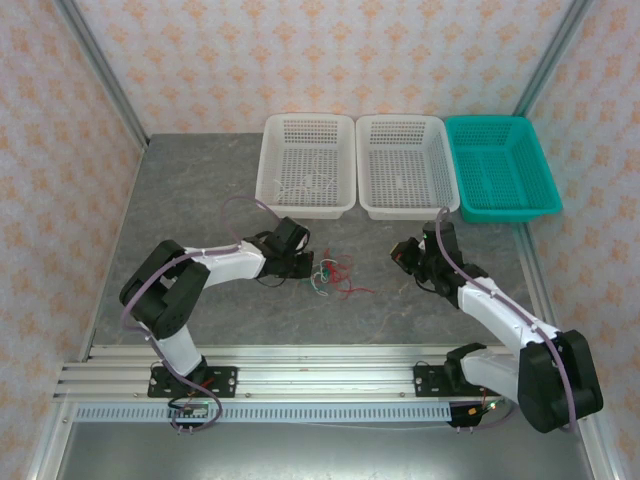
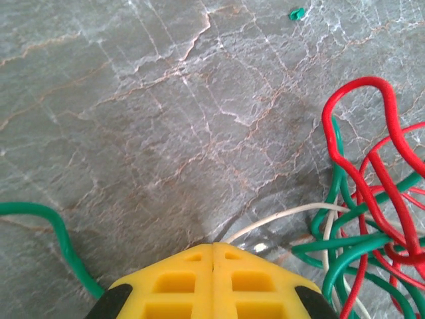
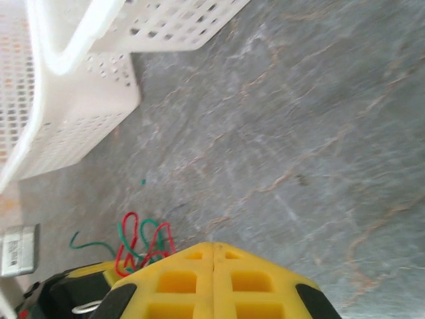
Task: Untangle the cables
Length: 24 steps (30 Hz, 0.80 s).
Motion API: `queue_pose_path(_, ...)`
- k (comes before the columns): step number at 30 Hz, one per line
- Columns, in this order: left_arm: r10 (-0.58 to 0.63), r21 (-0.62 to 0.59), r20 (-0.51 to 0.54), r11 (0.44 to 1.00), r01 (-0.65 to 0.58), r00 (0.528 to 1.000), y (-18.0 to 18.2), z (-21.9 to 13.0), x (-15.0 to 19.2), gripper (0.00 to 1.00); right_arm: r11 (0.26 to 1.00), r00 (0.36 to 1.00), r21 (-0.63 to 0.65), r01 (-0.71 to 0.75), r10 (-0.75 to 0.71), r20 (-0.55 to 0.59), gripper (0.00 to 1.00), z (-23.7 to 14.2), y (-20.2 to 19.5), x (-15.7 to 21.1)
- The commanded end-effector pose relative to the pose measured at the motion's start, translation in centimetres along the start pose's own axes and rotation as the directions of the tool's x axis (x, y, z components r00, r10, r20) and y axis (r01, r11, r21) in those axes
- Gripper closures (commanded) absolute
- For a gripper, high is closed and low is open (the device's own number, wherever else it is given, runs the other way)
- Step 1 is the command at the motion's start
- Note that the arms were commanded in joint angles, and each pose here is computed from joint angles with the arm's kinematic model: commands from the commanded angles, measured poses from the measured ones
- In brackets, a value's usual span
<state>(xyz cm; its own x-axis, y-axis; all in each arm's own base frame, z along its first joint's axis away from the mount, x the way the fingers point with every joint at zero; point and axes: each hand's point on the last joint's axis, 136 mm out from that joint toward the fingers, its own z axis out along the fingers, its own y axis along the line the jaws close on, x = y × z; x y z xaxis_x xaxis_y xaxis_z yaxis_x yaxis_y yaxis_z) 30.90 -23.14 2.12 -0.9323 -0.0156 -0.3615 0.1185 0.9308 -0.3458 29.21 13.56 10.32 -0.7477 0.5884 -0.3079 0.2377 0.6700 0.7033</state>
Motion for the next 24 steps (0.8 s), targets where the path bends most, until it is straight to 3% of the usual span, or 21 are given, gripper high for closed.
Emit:
queue_pose_path(1,0.006,0.016,0.035,1.0,-0.007,0.999,-0.5,-1.5,-0.7,1.0,0.987,0.995,-0.16,0.027,-0.042,-0.09,0.94,0.5,3.0,1.8)
queue_pose_path(2,0.01,0.016,0.037,1.0,-0.011,0.999,-0.6,-1.7,-0.9,0.95,0.986,0.992,-0.158,0.054,-0.072,-0.107,0.91,0.7,3.2,2.4)
queue_pose_path(4,0.019,0.016,0.049,1.0,-0.02,0.999,-0.8,-2.3,-1.2,0.75,0.989,0.985,-0.103,0.108,-0.121,-0.126,0.86,1.1,2.8,3.3)
queue_pose_path(7,0.048,0.003,0.1,0.999,-0.049,0.994,-0.9,-4.4,-2.2,0.59,0.989,0.981,-0.087,0.121,-0.132,-0.142,0.85,1.4,2.5,3.9)
queue_pose_path(11,0.118,-0.005,0.193,0.993,-0.119,0.974,-2.0,-8.9,-4.2,0.55,0.988,0.975,-0.083,0.126,-0.139,-0.176,0.85,2.1,2.1,4.8)
queue_pose_path(13,0.211,0.04,0.238,0.973,-0.226,0.948,-3.9,-11.4,-4.9,0.54,0.989,0.972,-0.071,0.132,-0.143,-0.185,0.85,2.3,1.8,5.0)
queue_pose_path(15,0.379,0.069,0.254,0.91,-0.408,0.89,-6.3,-13.2,-4.5,0.55,0.989,0.972,-0.057,0.133,-0.142,-0.188,0.85,2.5,1.5,5.0)
queue_pose_path(17,0.577,0.076,0.233,0.792,-0.606,0.783,-8.5,-14.5,-2.8,0.58,0.99,0.972,-0.048,0.133,-0.14,-0.187,0.85,2.6,1.3,5.0)
queue_pose_path(19,0.674,0.093,0.219,0.706,-0.702,0.706,-9.6,-14.9,-2.0,0.59,0.99,0.973,-0.046,0.133,-0.139,-0.184,0.84,2.6,1.3,4.9)
queue_pose_path(24,0.751,0.174,0.138,0.624,-0.762,0.646,-11.0,-13.1,-1.6,0.62,0.991,0.976,-0.015,0.13,-0.131,-0.172,0.84,2.5,0.8,4.7)
